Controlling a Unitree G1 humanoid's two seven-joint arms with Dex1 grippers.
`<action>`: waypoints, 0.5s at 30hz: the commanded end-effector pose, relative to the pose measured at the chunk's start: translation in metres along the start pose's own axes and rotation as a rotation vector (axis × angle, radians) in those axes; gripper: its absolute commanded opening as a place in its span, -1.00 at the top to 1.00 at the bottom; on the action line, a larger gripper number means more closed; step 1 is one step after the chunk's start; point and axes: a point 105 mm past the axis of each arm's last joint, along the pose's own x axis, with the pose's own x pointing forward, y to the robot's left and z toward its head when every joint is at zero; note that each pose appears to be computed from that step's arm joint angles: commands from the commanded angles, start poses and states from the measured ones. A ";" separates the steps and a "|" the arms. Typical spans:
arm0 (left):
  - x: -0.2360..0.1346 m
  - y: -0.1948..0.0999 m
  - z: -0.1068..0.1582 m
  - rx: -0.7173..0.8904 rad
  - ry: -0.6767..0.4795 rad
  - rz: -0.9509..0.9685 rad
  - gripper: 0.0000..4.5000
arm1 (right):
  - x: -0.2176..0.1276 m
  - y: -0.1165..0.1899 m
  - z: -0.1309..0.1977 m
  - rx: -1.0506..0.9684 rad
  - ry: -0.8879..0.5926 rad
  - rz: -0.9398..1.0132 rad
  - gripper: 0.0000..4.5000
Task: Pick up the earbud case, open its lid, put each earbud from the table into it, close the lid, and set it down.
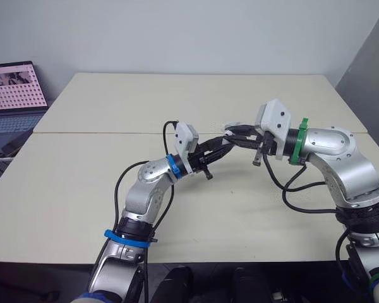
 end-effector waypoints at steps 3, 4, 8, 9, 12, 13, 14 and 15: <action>0.002 -0.007 0.023 0.038 -0.066 -0.036 0.67 | -0.012 -0.010 0.014 -0.049 -0.074 -0.010 0.89; 0.002 -0.008 0.023 0.038 -0.066 -0.038 0.67 | -0.013 -0.010 0.013 -0.050 -0.075 -0.008 0.89; 0.002 -0.008 0.024 0.035 -0.066 -0.043 0.67 | -0.016 -0.012 0.009 -0.049 -0.074 -0.007 0.89; 0.002 -0.008 0.024 0.035 -0.066 -0.044 0.67 | -0.016 -0.013 0.009 -0.048 -0.074 -0.009 0.89; 0.002 -0.009 0.024 0.032 -0.066 -0.047 0.67 | -0.016 -0.014 0.009 -0.045 -0.076 -0.012 0.74; 0.002 -0.010 0.024 0.031 -0.066 -0.047 0.67 | -0.016 -0.014 0.008 -0.045 -0.075 -0.012 0.55; 0.002 -0.010 0.024 0.030 -0.065 -0.048 0.67 | -0.016 -0.014 0.008 -0.043 -0.075 -0.011 0.46; 0.002 -0.010 0.024 0.028 -0.065 -0.048 0.67 | -0.016 -0.014 0.008 -0.042 -0.075 -0.010 0.30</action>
